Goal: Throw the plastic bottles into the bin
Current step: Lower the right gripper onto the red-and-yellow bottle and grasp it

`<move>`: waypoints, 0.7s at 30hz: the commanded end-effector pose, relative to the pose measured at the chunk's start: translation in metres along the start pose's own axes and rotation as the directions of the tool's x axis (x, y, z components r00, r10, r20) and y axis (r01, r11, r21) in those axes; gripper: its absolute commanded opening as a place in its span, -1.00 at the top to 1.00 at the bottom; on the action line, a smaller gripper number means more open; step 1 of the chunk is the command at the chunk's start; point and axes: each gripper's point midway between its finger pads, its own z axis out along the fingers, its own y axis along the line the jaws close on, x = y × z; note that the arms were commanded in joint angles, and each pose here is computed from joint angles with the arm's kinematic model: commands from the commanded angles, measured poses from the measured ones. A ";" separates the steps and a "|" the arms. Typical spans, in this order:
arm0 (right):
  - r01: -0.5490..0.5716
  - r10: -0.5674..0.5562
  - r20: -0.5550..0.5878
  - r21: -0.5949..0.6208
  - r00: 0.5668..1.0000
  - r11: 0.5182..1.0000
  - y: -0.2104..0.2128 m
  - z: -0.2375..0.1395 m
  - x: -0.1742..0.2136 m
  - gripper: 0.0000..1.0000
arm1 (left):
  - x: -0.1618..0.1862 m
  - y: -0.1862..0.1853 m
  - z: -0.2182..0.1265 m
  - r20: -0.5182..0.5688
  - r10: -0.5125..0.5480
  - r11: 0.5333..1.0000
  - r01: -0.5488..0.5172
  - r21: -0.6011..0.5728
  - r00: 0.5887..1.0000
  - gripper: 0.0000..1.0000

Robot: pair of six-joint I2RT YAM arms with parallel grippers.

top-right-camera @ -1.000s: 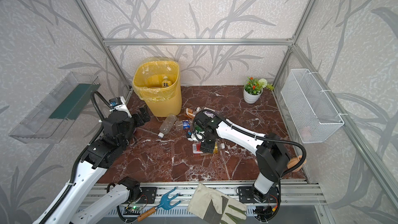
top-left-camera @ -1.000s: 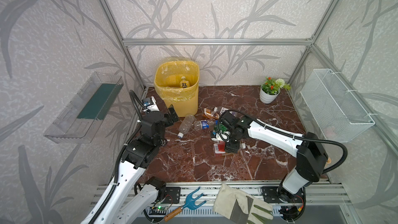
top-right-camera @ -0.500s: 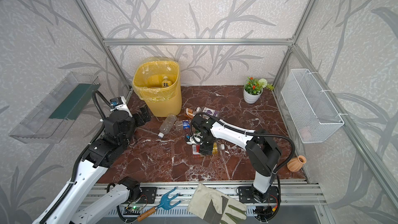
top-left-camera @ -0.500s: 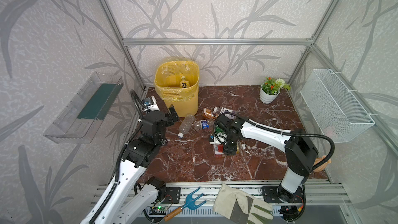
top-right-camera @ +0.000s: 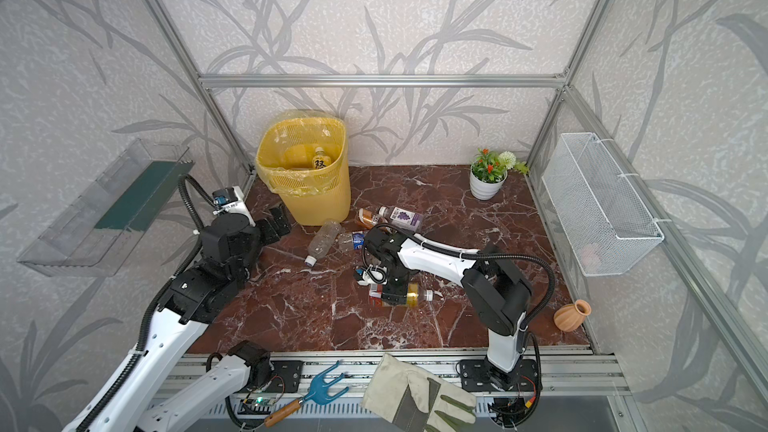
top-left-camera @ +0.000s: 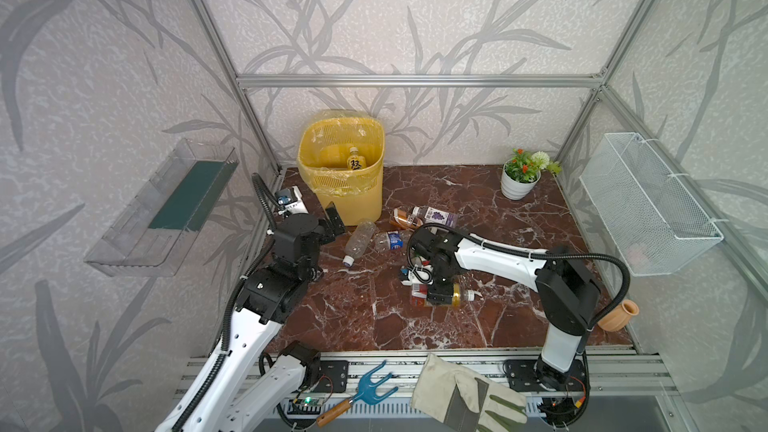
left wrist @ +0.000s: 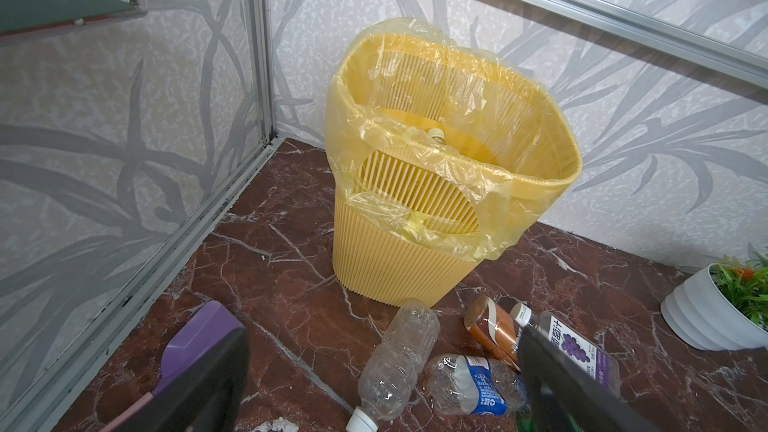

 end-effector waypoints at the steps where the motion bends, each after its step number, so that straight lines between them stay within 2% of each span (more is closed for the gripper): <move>1: 0.003 -0.003 -0.020 -0.006 1.000 1.000 0.002 0.006 -0.001 -0.49 | -0.002 0.006 -0.003 0.006 -0.004 1.000 0.005 -0.022 1.000 -0.98; 16: -0.002 0.001 -0.024 -0.031 1.000 1.000 0.015 0.017 -0.003 -0.50 | 0.001 0.010 -0.004 0.007 -0.003 1.000 0.003 -0.029 1.000 -0.98; 17: -0.003 0.002 -0.019 -0.031 1.000 1.000 0.016 0.017 -0.003 -0.48 | 0.002 0.010 -0.004 0.004 -0.002 1.000 0.002 -0.030 1.000 -0.98; 21: -0.010 0.010 -0.001 -0.020 1.000 1.000 0.016 0.011 -0.004 -0.20 | 0.000 0.011 -0.005 0.013 -0.012 0.999 0.012 -0.030 1.000 -0.98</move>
